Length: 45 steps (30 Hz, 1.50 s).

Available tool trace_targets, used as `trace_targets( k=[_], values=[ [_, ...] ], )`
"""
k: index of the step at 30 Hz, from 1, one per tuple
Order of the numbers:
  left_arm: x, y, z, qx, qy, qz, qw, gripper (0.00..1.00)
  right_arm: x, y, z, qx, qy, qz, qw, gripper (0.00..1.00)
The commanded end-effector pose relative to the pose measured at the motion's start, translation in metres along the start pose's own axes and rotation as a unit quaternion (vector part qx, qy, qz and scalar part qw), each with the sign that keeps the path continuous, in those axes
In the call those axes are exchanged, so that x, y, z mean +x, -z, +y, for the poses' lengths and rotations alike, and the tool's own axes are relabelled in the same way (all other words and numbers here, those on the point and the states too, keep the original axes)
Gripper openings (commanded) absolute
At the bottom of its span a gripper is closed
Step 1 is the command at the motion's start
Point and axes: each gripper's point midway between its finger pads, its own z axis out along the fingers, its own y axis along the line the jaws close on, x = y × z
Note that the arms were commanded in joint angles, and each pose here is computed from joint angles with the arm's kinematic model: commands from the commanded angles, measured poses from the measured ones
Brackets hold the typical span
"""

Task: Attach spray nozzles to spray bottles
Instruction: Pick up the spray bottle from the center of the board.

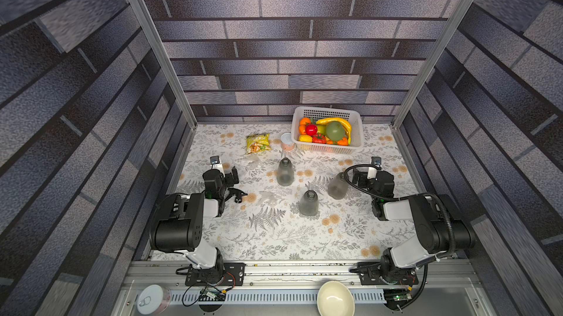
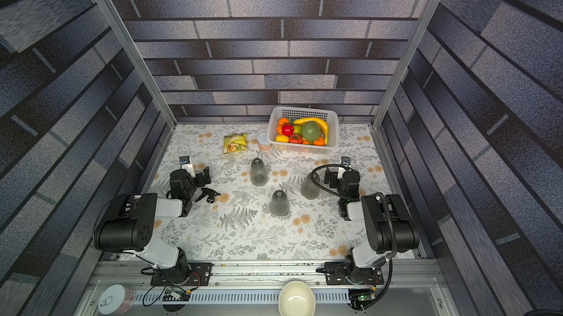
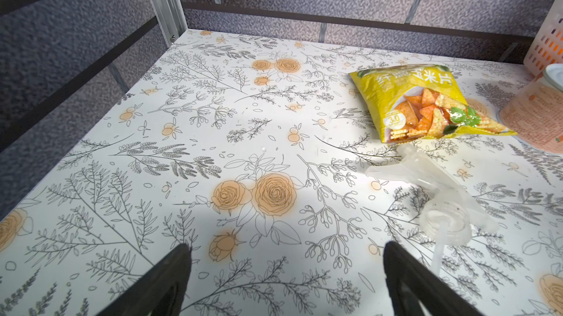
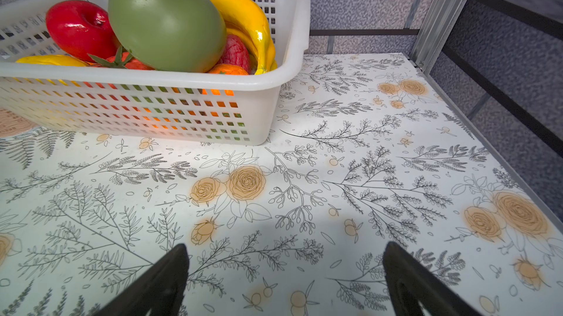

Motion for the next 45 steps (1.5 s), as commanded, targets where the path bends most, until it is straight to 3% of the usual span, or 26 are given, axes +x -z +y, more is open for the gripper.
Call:
trace_targets(
  k=[1, 21, 25, 29, 32, 37, 39, 40, 42, 44, 45],
  values=[
    [-0.010, 0.000, 0.001, -0.008, -0.014, -0.014, 1.000, 1.00, -0.007, 0.000, -0.001, 0.000, 0.001, -0.007, 1.000, 1.00],
    [-0.010, -0.001, 0.008, -0.013, 0.004, -0.011, 1.000, 1.00, -0.007, 0.000, -0.002, 0.001, 0.001, -0.009, 1.000, 1.00],
    [-0.028, 0.010, 0.008, -0.024, 0.000, -0.021, 0.999, 1.00, -0.008, 0.000, -0.012, 0.030, -0.008, -0.009, 0.999, 1.00],
    [-0.074, 0.045, 0.014, -0.055, 0.018, -0.041, 0.998, 1.00, -0.037, 0.012, -0.043, 0.123, -0.034, 0.010, 0.992, 1.00],
    [-0.125, 0.086, 0.015, -0.060, 0.055, -0.080, 0.993, 1.00, -0.080, 0.029, -0.049, 0.143, -0.051, 0.002, 0.988, 1.00],
    [-0.180, 0.161, 0.022, -0.074, 0.208, -0.085, 0.972, 1.00, -0.148, 0.086, -0.051, 0.148, -0.166, -0.009, 0.975, 1.00],
    [-0.192, 0.189, 0.016, -0.036, 0.264, -0.083, 0.960, 1.00, -0.160, 0.109, -0.054, 0.150, -0.260, -0.025, 0.954, 1.00],
    [-0.193, 0.202, 0.017, -0.028, 0.282, -0.085, 0.955, 1.00, -0.163, 0.116, -0.048, 0.130, -0.290, -0.029, 0.948, 1.00],
    [-0.208, 0.227, 0.018, 0.002, 0.286, -0.150, 0.946, 1.00, -0.183, 0.122, -0.021, 0.044, -0.271, -0.035, 0.961, 0.86],
    [-0.213, 0.253, 0.028, 0.005, 0.322, -0.208, 0.923, 1.00, -0.185, 0.127, -0.004, 0.010, -0.259, 0.024, 0.965, 0.76],
    [-0.215, 0.260, 0.026, 0.014, 0.317, -0.206, 0.926, 1.00, -0.184, 0.127, 0.004, -0.006, -0.247, 0.053, 0.968, 0.74]
  ],
)
